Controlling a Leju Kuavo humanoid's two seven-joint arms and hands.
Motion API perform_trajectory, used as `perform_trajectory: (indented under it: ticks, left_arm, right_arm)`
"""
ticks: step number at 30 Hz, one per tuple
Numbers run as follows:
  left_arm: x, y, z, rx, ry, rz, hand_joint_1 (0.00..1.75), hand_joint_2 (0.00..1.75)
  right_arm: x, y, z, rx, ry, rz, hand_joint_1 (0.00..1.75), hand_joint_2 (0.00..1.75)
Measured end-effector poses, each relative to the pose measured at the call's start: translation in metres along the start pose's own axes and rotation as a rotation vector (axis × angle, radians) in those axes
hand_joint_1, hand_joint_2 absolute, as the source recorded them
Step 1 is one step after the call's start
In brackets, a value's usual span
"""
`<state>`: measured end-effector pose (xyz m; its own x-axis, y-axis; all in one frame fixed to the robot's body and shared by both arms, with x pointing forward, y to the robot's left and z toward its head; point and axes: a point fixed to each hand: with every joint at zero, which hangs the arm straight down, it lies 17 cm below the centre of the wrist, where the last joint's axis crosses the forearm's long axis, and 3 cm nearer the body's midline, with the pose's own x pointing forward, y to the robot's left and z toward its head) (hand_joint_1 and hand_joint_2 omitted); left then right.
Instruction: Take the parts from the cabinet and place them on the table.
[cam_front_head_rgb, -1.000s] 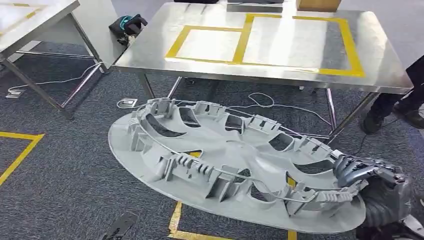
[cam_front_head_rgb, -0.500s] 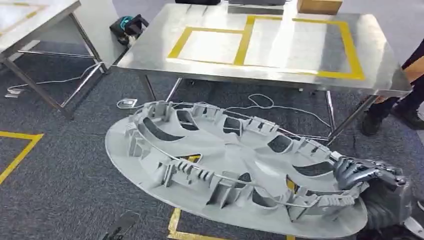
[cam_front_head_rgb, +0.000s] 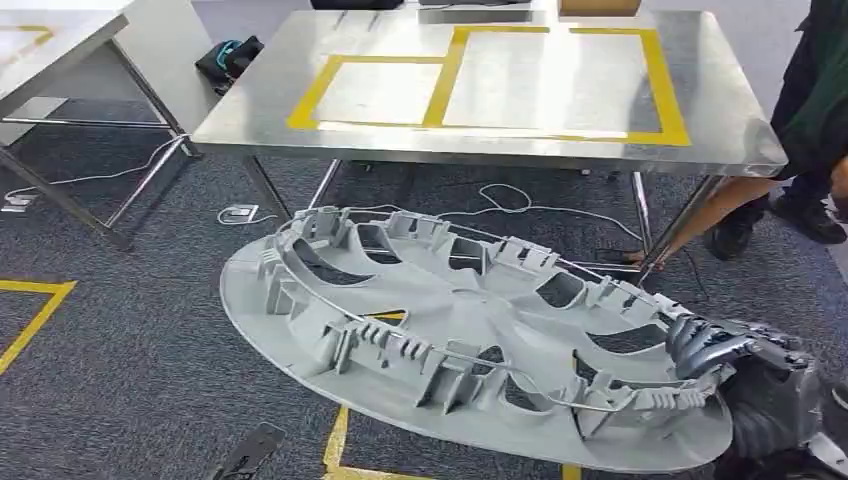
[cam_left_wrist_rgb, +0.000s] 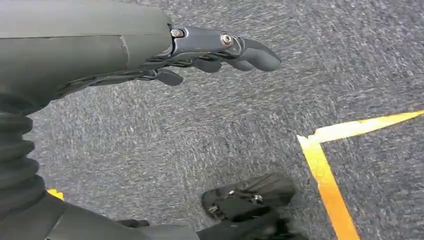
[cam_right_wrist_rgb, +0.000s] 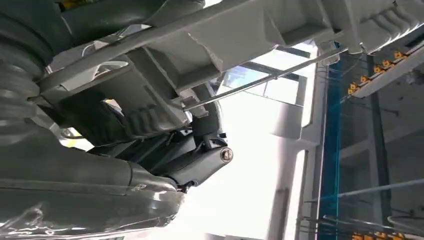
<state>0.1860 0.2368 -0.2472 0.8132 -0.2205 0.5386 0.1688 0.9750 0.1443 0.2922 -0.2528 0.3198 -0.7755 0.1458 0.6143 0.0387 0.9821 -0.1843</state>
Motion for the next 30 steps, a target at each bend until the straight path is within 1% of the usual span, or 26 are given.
perform_trajectory:
  ticks: [30]
  left_arm:
    - [-0.0004,-0.0031,0.0007,-0.006,0.000,-0.003,0.00,1.75]
  right_arm:
    - [-0.0007,-0.0010,0.0016,0.001,0.005,0.004,1.75,1.75]
